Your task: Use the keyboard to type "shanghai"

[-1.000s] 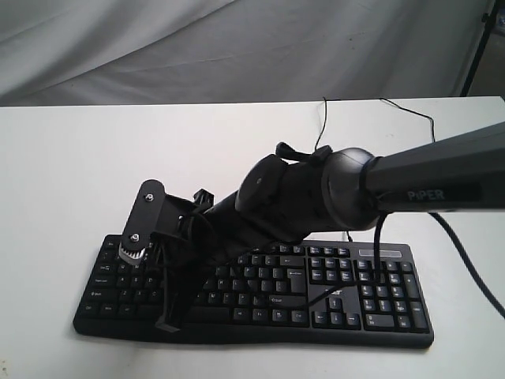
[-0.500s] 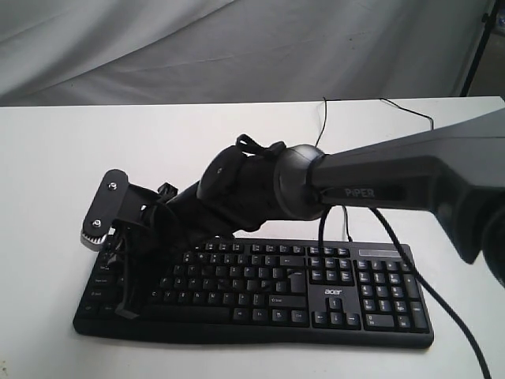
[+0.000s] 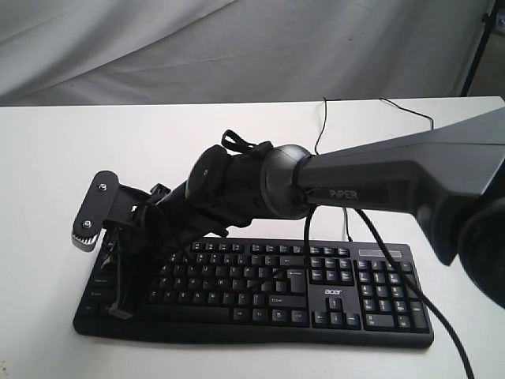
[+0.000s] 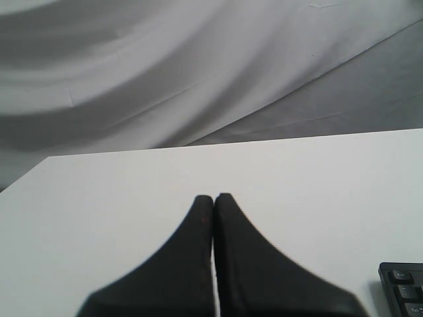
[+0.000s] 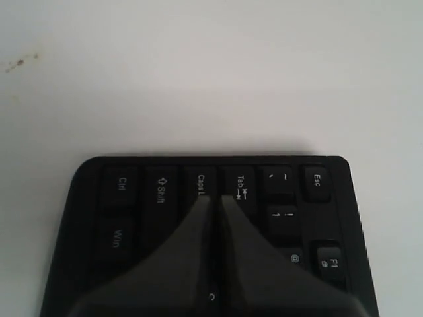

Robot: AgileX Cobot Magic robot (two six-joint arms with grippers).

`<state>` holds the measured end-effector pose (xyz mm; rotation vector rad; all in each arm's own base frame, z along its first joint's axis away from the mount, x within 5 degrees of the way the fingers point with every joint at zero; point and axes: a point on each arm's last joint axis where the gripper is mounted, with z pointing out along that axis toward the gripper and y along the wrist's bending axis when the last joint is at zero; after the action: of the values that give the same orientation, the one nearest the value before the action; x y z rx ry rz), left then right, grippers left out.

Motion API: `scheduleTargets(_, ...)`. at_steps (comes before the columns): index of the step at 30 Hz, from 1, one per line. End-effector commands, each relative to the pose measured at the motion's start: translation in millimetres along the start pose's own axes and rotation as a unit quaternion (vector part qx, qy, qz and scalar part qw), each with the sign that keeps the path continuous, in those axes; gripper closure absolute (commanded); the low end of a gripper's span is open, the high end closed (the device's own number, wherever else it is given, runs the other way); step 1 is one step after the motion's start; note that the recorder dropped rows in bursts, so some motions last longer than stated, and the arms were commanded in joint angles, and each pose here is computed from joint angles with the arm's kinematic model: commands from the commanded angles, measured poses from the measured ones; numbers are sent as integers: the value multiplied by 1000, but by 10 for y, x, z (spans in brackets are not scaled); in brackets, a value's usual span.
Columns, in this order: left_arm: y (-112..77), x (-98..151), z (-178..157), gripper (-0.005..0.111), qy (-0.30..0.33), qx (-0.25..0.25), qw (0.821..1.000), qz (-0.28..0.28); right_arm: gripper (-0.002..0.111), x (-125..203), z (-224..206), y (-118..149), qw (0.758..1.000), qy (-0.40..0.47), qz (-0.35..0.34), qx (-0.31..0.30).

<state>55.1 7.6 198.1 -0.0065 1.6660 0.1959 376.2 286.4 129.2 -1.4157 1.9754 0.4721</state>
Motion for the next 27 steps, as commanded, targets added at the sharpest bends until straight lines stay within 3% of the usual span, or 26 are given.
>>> scheduleTargets(1,-4,15,6,106,2,2,1000,-1,108,-32,-5,24,1000,-1,-9,-7)
scheduleTargets(27,-4,15,6,106,2,2,1000,-1,108,33,65,28,1000,6,-15,-10)
